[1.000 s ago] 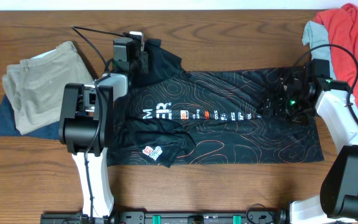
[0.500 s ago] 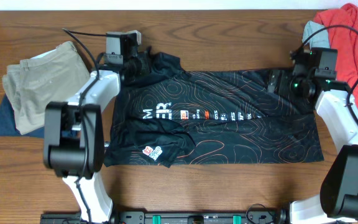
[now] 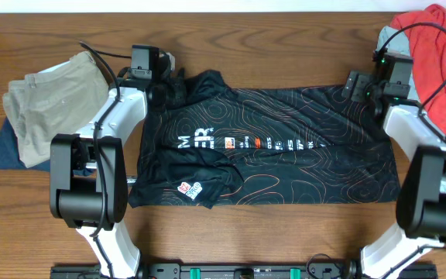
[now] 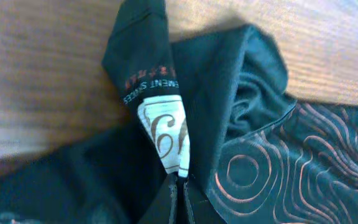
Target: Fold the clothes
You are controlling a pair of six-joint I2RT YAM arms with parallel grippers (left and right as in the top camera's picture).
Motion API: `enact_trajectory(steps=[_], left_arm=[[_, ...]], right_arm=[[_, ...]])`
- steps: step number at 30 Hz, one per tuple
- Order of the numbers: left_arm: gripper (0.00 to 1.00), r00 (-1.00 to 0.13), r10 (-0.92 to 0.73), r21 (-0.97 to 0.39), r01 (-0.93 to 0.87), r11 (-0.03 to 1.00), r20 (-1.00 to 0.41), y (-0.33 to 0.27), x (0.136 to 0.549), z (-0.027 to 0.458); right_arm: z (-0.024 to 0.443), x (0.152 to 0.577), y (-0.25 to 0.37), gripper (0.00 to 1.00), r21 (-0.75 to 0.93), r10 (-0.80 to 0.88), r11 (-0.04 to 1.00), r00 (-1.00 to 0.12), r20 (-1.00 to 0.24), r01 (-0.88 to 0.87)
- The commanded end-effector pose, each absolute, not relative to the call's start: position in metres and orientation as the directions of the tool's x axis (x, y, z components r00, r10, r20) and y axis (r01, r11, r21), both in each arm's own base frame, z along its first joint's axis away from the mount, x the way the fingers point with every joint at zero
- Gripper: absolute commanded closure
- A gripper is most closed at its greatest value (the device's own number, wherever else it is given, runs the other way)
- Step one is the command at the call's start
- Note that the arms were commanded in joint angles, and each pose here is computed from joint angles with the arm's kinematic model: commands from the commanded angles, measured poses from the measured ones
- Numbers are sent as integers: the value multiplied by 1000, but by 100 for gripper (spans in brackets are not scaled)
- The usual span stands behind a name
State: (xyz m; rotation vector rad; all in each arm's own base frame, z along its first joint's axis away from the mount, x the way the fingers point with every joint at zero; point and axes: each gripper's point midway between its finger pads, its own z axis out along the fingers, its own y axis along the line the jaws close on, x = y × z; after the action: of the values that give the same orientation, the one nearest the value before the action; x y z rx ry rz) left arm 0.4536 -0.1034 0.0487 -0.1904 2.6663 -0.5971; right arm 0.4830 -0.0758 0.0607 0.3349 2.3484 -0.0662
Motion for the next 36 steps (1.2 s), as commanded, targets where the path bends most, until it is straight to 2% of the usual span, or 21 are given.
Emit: enact_trajectory(steps=[1, 7, 12, 14, 15, 16, 17, 18, 19, 20, 25, 36], left_arm=[[94, -917, -226, -441, -62, 895, -329, -99, 450, 47], [94, -918, -229, -440, -68, 895, -323, -98, 449, 47], [94, -918, -229, -440, -68, 895, -324, -98, 449, 47], [94, -918, -229, -439, -68, 896, -324, -97, 449, 47], [94, -918, -229, -440, -68, 895, -324, -98, 449, 47], [94, -918, -229, -440, -68, 895, -324, -98, 449, 47], [94, -918, -229, -440, -68, 895, -324, -98, 449, 47], [94, -918, -229, -439, -68, 896, -324, -97, 449, 47], [94, -918, -229, -440, -68, 896, -323, -98, 449, 47], [94, -919, -229, -440, -69, 895, -322, -98, 449, 46], [94, -927, -233, -435, -87, 896, -295, -94, 438, 54], [94, -917, -275, -432, -133, 892, -287, -72, 397, 122]], right_arm=[[50, 493, -98, 9, 18, 241, 946, -664, -707, 324], [30, 507, -113, 16, 24, 253, 937, -633, -732, 347], [11, 507, -115, 18, 31, 267, 935, -644, -717, 353], [4, 506, -114, 23, 31, 269, 936, -652, -709, 352], [1, 505, -114, 32, 31, 269, 936, -656, -705, 351], [-2, 505, -113, 47, 35, 273, 936, -658, -702, 350], [-3, 504, -113, 68, 34, 273, 936, -661, -699, 351], [-4, 503, -113, 82, 33, 274, 936, -665, -694, 351], [-5, 503, -113, 90, 33, 275, 936, -667, -692, 351], [-5, 502, -113, 92, 31, 275, 936, -669, -691, 352], [2, 496, -121, 96, 34, 305, 921, -664, -682, 388], [43, 460, -137, 99, 36, 373, 892, -687, -624, 451]])
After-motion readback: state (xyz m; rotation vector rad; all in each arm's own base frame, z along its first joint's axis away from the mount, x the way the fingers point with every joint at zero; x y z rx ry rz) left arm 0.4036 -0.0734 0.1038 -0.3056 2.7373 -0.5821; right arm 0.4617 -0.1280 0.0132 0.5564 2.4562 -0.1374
